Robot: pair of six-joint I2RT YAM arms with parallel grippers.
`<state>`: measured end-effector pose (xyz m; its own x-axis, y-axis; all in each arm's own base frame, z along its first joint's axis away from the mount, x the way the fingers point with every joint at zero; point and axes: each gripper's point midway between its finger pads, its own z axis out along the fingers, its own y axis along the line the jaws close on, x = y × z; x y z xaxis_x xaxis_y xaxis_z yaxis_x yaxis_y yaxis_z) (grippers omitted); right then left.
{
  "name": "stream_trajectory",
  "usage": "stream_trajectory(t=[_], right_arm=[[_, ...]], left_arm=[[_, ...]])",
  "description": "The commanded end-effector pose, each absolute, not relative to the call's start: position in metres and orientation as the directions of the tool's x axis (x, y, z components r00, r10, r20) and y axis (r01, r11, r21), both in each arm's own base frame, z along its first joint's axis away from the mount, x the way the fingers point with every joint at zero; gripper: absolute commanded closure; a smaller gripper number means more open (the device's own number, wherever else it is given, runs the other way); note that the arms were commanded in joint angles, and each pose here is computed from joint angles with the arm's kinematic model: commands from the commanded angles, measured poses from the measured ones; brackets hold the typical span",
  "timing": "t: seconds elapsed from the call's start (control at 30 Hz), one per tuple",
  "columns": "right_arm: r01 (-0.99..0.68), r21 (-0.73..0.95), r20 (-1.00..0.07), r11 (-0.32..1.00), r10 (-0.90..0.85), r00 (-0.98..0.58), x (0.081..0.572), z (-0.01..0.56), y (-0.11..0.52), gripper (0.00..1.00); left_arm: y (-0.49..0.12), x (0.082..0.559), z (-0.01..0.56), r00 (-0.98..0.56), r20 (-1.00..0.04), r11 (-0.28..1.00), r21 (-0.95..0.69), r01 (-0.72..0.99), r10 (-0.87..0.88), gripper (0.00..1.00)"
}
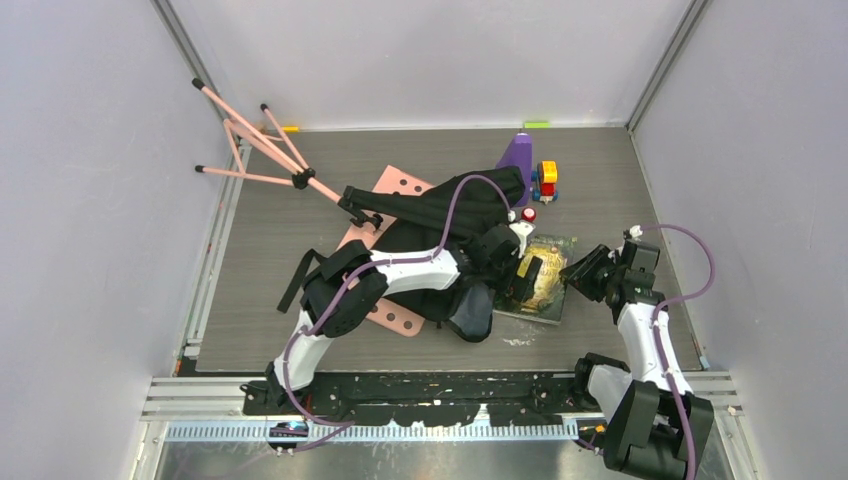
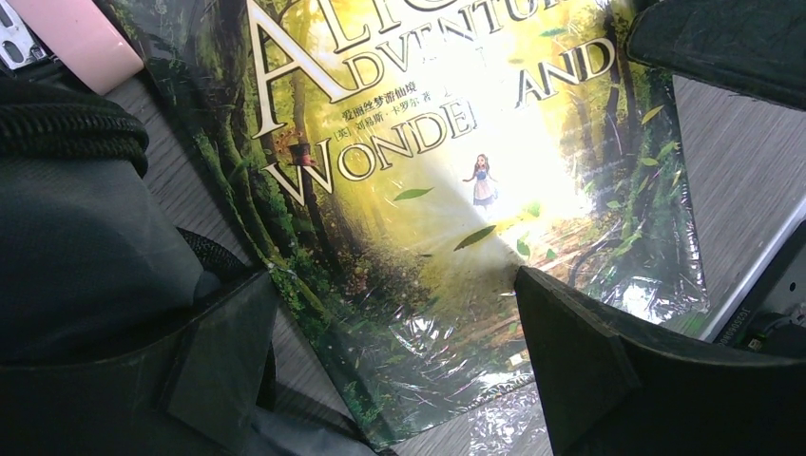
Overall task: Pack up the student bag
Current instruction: Pick up the book from the center of the board.
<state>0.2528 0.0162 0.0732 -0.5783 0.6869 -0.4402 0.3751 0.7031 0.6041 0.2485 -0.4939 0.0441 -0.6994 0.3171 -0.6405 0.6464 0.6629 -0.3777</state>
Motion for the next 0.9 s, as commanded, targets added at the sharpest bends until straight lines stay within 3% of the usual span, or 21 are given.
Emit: stream_trajectory(t=[0.0,0.2,0.47,0.87], right_arm=[[0.061,0.861,-0.283,0.506,0.574,-0.768,0.228,0.135,0.103,0.99],[-0.019,0.851,-0.367,0.525,0.568,-0.736,0.229,0.155,0.103,0.99],[-0.102,0.861,-0.402,0.499,0.544,-0.737,0.233,0.187,0.108,0.99],[-0.076,0.843,-0.372,0.533,0.474,-0.798,0.237,0.170,0.125,0.99]], left_arm=[[-0.468,0.238,-0.001,-0.755,-0.538,0.667,-0.408,0.623,0.376,0.06],[-0.471,0.237,0.010,-0.724,-0.578,0.618,-0.426,0.661,0.376,0.10],[-0.479,0.233,0.028,-0.669,-0.646,0.527,-0.448,0.722,0.367,0.09],[-0.479,0.243,0.033,-0.616,-0.696,0.505,-0.406,0.761,0.369,0.06]])
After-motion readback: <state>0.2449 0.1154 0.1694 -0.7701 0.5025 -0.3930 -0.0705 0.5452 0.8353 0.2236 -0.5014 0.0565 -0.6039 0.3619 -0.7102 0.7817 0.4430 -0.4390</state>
